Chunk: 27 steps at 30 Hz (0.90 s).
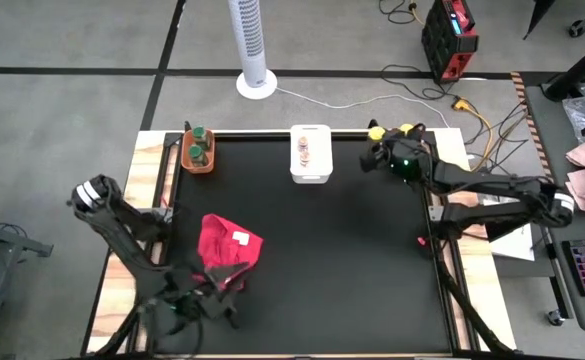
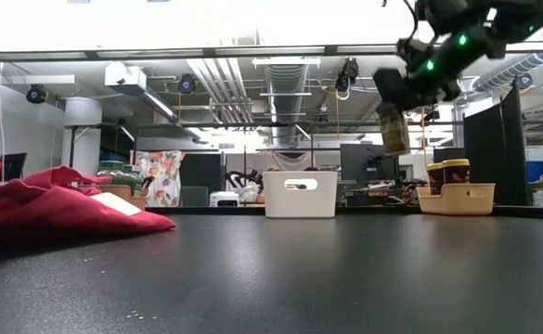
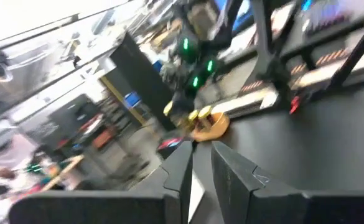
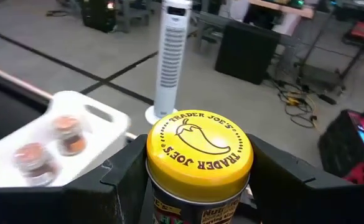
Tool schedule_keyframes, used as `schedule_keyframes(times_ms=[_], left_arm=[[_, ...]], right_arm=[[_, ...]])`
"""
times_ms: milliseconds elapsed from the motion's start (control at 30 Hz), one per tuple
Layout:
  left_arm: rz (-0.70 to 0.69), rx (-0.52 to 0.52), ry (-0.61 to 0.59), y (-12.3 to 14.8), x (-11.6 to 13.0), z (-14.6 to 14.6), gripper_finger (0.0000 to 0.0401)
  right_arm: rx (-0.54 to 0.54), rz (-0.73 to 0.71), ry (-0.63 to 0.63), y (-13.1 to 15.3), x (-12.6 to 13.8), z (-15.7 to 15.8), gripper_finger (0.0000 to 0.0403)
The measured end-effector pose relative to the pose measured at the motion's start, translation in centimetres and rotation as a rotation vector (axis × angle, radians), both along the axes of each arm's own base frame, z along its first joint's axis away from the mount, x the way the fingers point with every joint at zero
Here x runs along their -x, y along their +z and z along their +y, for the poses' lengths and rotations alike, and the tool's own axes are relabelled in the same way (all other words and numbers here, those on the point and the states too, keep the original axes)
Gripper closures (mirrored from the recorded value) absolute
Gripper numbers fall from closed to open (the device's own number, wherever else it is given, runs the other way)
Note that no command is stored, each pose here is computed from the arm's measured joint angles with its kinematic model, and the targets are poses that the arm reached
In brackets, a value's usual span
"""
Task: Sort spices by type
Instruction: Put the yellow seasoning bottle into the yellow bin
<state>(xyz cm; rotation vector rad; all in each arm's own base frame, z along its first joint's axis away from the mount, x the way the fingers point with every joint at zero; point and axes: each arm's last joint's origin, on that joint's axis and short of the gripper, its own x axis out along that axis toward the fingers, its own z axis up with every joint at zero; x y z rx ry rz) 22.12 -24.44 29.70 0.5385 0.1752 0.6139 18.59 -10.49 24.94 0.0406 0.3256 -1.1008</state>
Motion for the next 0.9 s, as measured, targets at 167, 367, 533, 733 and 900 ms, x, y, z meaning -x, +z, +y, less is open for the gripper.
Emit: schedule_keyframes(times_ms=[167,367,533,733,900], left_arm=[[-0.033,0.045,-0.002,1.7,2.3,2.0,0.0356],[-0.068,0.095,-0.005,1.2,4.6,5.1,0.0356],[-0.111,0.153,-0.005,0.5,6.1,7.1,0.0356],[-0.127,0.176,-0.005,0.2,7.2,8.6,0.0356],[-0.130,0.180,-0.006,0.4,7.4,9.0,0.0356]], right_arm=[[-0.011,-0.029,-0.046,-1.6,1.7,-2.1,0.0184],[-0.015,-0.106,-0.049,-3.1,3.3,-3.8,0.0184],[-0.022,-0.075,-0.097,-3.9,4.3,-4.3,0.0184],[-0.038,-0.044,-0.159,-4.8,5.1,-4.7,0.0184],[-0.040,0.009,-0.210,-5.9,6.0,-4.8,0.0184]])
